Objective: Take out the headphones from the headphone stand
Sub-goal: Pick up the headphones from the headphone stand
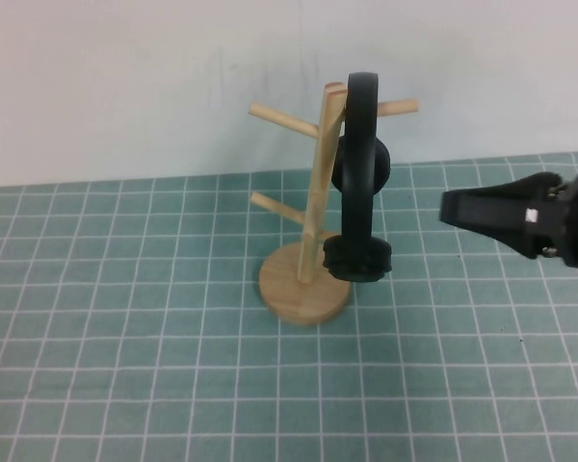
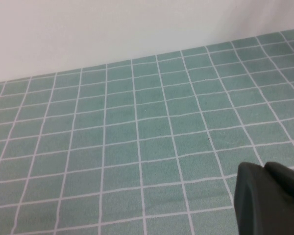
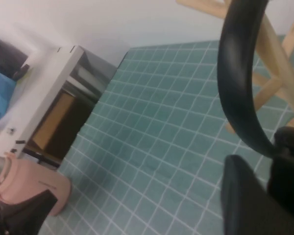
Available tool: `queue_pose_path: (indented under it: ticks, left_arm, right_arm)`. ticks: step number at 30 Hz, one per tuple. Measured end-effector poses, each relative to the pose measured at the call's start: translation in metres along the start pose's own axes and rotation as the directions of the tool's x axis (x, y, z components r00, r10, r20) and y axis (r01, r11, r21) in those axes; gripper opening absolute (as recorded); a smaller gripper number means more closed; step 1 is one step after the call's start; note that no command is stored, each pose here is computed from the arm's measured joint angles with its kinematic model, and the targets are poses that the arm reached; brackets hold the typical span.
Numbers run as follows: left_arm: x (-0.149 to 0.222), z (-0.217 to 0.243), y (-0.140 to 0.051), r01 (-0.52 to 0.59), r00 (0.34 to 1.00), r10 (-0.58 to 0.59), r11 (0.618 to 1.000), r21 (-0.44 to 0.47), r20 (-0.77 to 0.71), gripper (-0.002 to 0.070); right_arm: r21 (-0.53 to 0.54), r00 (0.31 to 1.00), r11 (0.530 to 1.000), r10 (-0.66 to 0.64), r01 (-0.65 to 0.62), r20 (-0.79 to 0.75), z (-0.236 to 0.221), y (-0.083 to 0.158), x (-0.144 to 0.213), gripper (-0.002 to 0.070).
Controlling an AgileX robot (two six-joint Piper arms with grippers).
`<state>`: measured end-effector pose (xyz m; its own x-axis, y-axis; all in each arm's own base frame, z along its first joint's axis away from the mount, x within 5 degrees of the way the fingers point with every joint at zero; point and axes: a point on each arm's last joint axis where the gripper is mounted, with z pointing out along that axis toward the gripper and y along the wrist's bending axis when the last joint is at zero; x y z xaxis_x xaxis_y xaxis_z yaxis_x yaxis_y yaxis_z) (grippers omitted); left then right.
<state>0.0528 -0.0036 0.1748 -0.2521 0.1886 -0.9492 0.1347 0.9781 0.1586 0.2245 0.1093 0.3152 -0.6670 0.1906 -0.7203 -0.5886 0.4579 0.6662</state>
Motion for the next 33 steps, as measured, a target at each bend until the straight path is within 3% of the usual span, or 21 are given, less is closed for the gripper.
queue_pose_path:
  ticks: [3, 5, 12, 19, 25, 30, 33]
  left_arm:
    - [0.0, 0.0, 0.0, 0.0, 1.0, 0.0, 1.0, 0.0, 0.0, -0.0007]
    - [0.0, 0.0, 0.0, 0.0, 1.0, 0.0, 1.0, 0.0, 0.0, -0.0007]
    - [0.0, 0.0, 0.0, 0.0, 1.0, 0.0, 1.0, 0.0, 0.0, -0.0007]
    - [0.0, 0.0, 0.0, 0.0, 1.0, 0.0, 1.0, 0.0, 0.0, -0.0007]
    - [0.0, 0.0, 0.0, 0.0, 1.0, 0.0, 1.0, 0.0, 0.0, -0.0007]
    - [0.0, 0.0, 0.0, 0.0, 1.0, 0.0, 1.0, 0.0, 0.0, -0.0007]
    - [0.0, 0.0, 0.0, 0.0, 1.0, 0.0, 1.0, 0.0, 0.0, -0.0007]
  right_arm:
    - [0.001, 0.999, 0.999, 0.046, -0.046, -0.001, 0.008, -0.01, -0.002, 0.0463]
    - [0.007, 0.999, 1.0, 0.029, -0.029, -0.023, 0.013, -0.014, -0.006, 0.0508]
    - [-0.026, 0.994, 0.998, -0.054, 0.052, -0.09, 0.03, -0.024, -0.025, 0.0505]
    - [-0.07, 0.989, 0.997, -0.054, 0.045, -0.135, 0.05, -0.036, -0.033, 0.0505]
    - [-0.145, 0.975, 0.983, -0.139, 0.115, -0.171, 0.08, -0.024, -0.033, 0.0505]
    - [-0.102, 0.973, 0.983, -0.165, 0.15, -0.16, 0.107, -0.02, -0.035, 0.0502]
    - [-0.085, 0.977, 0.986, -0.153, 0.141, -0.151, 0.113, -0.024, -0.036, 0.0406]
